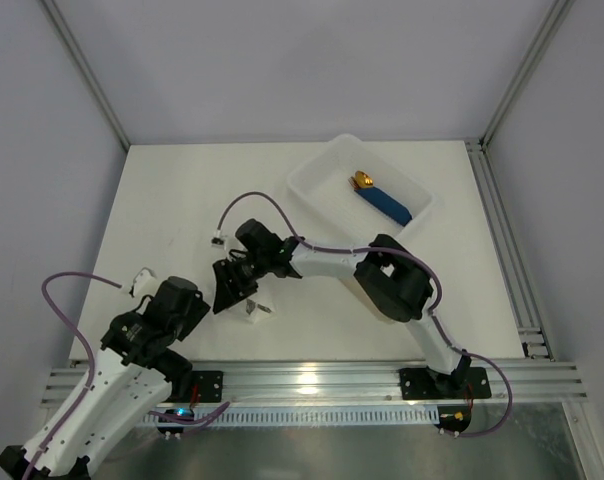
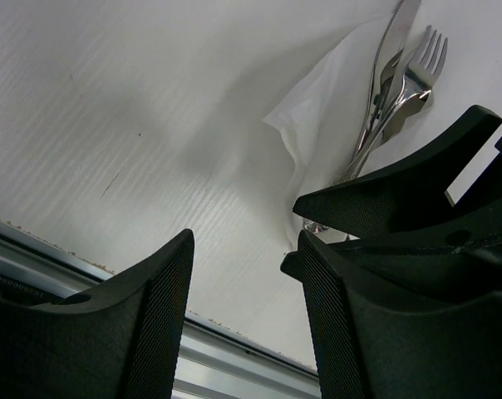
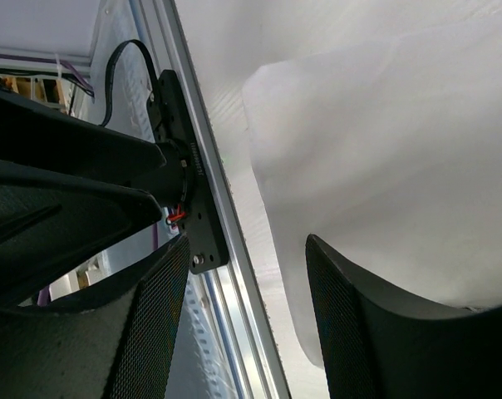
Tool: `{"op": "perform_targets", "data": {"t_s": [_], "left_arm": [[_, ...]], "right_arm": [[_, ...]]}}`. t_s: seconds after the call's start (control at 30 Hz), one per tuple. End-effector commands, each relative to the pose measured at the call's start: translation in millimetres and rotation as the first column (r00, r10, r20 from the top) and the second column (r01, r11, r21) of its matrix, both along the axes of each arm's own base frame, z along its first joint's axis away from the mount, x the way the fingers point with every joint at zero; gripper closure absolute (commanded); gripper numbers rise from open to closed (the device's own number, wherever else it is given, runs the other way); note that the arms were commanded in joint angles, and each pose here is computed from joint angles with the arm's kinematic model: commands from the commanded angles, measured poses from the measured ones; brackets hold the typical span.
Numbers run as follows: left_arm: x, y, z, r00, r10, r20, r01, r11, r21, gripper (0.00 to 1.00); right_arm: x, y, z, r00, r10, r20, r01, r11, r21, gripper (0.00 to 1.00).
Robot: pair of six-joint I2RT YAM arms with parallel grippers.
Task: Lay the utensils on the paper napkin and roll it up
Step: Adjust the utensils on the napkin.
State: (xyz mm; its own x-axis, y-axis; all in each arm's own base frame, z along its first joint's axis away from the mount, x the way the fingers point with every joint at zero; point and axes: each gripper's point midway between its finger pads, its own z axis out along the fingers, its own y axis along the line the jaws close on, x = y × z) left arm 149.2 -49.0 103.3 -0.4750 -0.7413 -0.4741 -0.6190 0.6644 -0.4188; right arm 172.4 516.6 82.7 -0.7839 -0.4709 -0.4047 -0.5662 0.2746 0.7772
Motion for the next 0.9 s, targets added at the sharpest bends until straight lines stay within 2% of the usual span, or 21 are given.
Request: {"op": "perform_targets", "data": {"t_s": [0.0, 0.1, 0.23, 0.33, 0.4, 0.43, 0.6, 0.77, 0.87], "left_arm": [[6, 0, 14, 0.999, 0.008, 0.038, -0.008, 1.0, -0.003, 0.45], [9, -5, 18, 0.999, -0.024, 0.043, 0.024, 1.0, -0.008, 0.49], [11, -6, 25, 0.998, -0.049, 0.045, 0.049, 0.999, 0.013, 0.52], [19, -16, 41, 0.992, -0.088, 0.093, 0.09, 0.996, -0.017, 0.56], [25, -30, 49, 0.976, -0.171, 0.132, 0.176, 0.984, -0.028, 0.6], [30, -34, 58, 0.97, -0.186, 0.16, 0.193, 0.98, -0.035, 0.61], [37, -48, 63, 0.952, -0.27, 0.147, 0.276, 0.961, -0.022, 0.65], [54, -78, 63, 0.922, -0.344, 0.177, 0.361, 0.929, -0.078, 0.78], [64, -77, 48, 0.935, -0.333, 0.121, 0.34, 0.939, -0.042, 0.85]], "right_arm": [[-2, 2, 22, 0.998, 0.044, 0.052, -0.046, 0.998, 0.041, 0.38], [7, -10, 33, 0.991, 0.009, 0.134, -0.012, 1.0, 0.023, 0.38], [32, -52, 49, 0.962, -0.119, 0.246, 0.129, 0.991, -0.023, 0.38], [28, -79, 41, 0.949, -0.115, 0.293, 0.148, 0.985, -0.094, 0.38], [19, -94, 29, 0.952, -0.098, 0.29, 0.141, 0.981, -0.132, 0.38], [16, -97, 27, 0.951, -0.09, 0.295, 0.134, 0.982, -0.132, 0.38], [5, -101, 20, 0.961, -0.067, 0.27, 0.101, 0.988, -0.113, 0.38], [36, -93, 14, 0.926, -0.169, 0.336, 0.225, 0.965, -0.134, 0.44], [48, -87, 8, 0.911, -0.192, 0.364, 0.261, 0.953, -0.151, 0.44]]}}
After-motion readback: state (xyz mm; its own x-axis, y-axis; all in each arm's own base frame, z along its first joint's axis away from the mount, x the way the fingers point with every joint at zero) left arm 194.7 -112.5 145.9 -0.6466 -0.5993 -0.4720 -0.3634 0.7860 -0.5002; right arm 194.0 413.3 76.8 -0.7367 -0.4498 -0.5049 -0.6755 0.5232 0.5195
